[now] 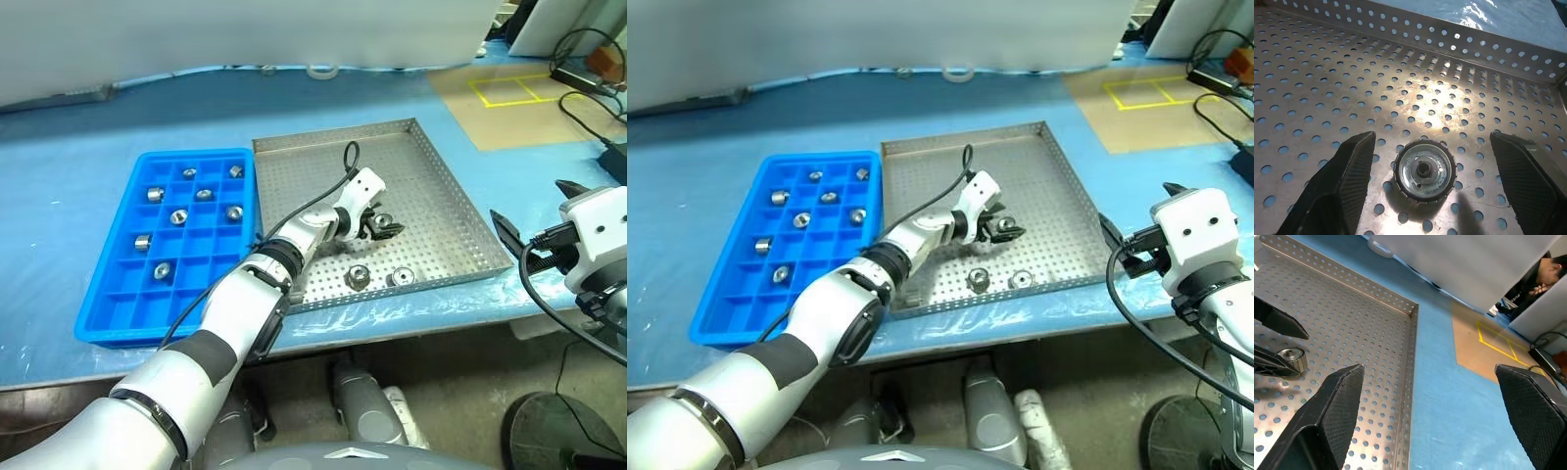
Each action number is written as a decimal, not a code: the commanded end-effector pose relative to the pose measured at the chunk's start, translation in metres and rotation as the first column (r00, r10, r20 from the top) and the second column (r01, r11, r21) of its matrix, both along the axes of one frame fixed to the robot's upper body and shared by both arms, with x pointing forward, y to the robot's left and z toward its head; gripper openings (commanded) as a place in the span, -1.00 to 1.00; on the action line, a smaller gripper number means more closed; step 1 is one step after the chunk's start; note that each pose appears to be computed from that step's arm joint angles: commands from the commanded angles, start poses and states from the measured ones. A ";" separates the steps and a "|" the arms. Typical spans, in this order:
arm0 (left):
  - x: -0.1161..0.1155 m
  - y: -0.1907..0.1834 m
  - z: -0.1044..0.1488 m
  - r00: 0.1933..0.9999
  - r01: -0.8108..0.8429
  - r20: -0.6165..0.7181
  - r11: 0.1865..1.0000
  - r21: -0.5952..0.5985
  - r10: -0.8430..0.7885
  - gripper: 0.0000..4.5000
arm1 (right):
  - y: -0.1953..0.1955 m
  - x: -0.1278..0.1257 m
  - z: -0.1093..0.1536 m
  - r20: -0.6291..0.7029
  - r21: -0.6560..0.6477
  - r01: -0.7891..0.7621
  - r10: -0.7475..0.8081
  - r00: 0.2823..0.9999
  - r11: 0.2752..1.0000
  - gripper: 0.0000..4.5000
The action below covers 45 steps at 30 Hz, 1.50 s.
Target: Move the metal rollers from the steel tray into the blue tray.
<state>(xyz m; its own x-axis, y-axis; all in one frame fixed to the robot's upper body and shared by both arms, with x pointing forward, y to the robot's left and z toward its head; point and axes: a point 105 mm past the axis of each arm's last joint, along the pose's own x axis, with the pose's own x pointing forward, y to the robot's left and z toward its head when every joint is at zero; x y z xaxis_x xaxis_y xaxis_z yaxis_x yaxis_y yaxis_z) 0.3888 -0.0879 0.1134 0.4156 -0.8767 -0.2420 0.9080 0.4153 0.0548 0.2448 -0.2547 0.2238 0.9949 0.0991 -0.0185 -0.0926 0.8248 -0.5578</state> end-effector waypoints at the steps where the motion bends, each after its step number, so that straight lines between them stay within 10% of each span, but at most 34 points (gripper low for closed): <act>1: -0.084 -0.109 0.018 0.964 0.264 -0.003 0.960 -0.093 -0.265 0.77 | -0.002 -0.009 0.014 0.055 -0.029 0.029 -0.028 0.998 0.999 1.00; 7: -0.081 -0.107 0.005 0.977 0.211 -0.025 0.977 -0.041 -0.212 0.77 | -0.006 -0.014 0.014 0.045 -0.034 0.051 -0.049 0.998 0.998 1.00; 13: -0.076 -0.099 -0.008 0.982 0.188 -0.024 0.982 0.024 -0.187 -0.06 | -0.007 -0.012 0.011 0.039 -0.025 0.055 -0.054 0.998 0.998 1.00; 18: -0.071 -0.094 -0.009 0.986 0.168 -0.024 0.985 0.022 -0.168 -0.23 | -0.007 -0.009 0.010 0.040 -0.022 0.050 -0.049 0.998 0.998 1.00; 24: -0.062 -0.087 -0.004 0.989 0.145 0.000 0.989 0.004 -0.145 -0.23 | -0.005 -0.004 0.009 0.041 -0.012 0.037 -0.037 0.999 0.999 1.00; 33: -0.026 -0.055 0.069 0.990 0.128 -0.005 0.937 -0.325 -0.138 -0.23 | 0.006 0.011 0.006 0.027 0.038 -0.062 0.061 0.998 0.997 1.00; 45: 0.014 0.069 0.107 0.968 -0.023 0.222 0.924 -0.381 0.115 -0.23 | 0.059 0.069 0.007 0.038 0.103 -0.374 0.372 0.927 0.922 1.00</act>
